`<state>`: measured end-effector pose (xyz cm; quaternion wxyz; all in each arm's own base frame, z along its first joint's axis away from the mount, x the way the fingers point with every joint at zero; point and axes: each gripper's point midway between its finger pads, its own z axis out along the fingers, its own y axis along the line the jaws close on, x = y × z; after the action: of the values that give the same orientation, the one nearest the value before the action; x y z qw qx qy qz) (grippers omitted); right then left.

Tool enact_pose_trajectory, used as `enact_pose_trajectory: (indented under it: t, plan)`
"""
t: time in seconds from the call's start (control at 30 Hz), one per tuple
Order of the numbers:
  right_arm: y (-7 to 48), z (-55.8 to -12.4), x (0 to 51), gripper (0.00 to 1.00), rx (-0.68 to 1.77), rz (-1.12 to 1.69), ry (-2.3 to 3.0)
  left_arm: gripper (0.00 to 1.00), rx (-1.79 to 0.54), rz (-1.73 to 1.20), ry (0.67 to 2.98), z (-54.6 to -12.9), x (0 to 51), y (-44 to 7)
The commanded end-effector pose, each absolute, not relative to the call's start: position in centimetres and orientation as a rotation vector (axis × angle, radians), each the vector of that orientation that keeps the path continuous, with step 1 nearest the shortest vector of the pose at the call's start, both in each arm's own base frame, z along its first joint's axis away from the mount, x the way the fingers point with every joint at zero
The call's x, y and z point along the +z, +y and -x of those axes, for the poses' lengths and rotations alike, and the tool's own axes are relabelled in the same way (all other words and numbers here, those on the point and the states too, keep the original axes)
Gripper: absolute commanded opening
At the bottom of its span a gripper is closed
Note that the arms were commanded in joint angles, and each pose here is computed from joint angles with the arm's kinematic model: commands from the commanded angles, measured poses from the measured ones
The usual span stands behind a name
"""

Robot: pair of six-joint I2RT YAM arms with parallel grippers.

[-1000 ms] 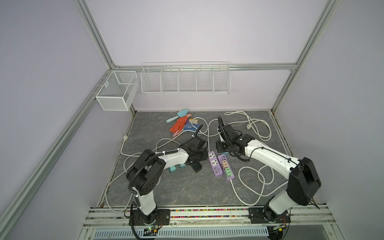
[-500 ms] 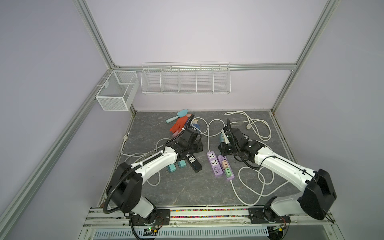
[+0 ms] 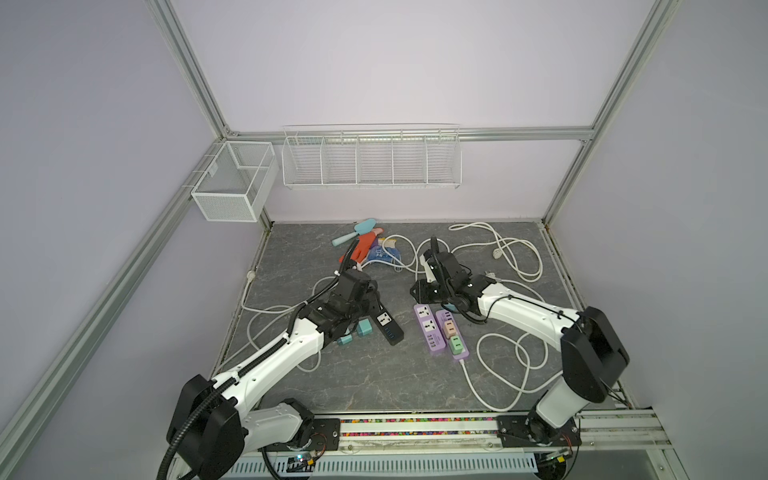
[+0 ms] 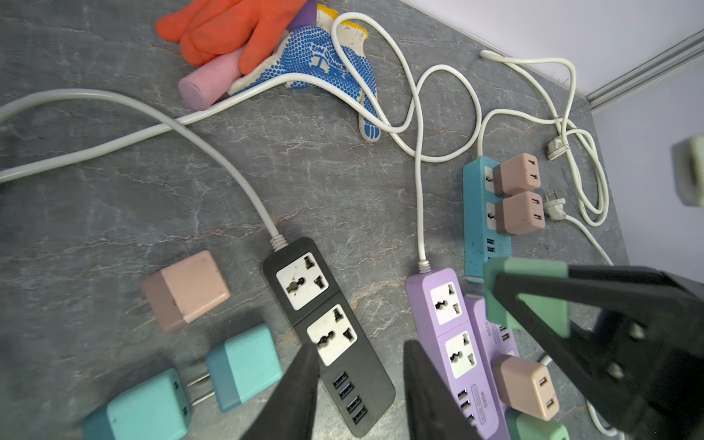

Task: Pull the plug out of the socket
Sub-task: 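Carry the mint-green adapter toward the black strip with the right gripper while the left withdraws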

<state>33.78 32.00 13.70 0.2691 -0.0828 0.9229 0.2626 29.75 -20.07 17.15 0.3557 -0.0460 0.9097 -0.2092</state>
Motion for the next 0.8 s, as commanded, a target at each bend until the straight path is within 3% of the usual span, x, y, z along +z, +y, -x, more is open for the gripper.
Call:
enact_pose_trajectory:
  t: [0.0, 0.77]
  plan:
    - [35.0, -35.2, 15.1, 0.16, 0.841, 0.188, 2.435, 0.40, -0.482, 0.161, 2.330, -29.2, 16.9, -18.2]
    - [41.9, -38.8, 7.8, 0.17, 0.922, 0.191, 2.513, 0.46, -0.461, 0.278, 2.287, -27.4, 15.4, -15.3]
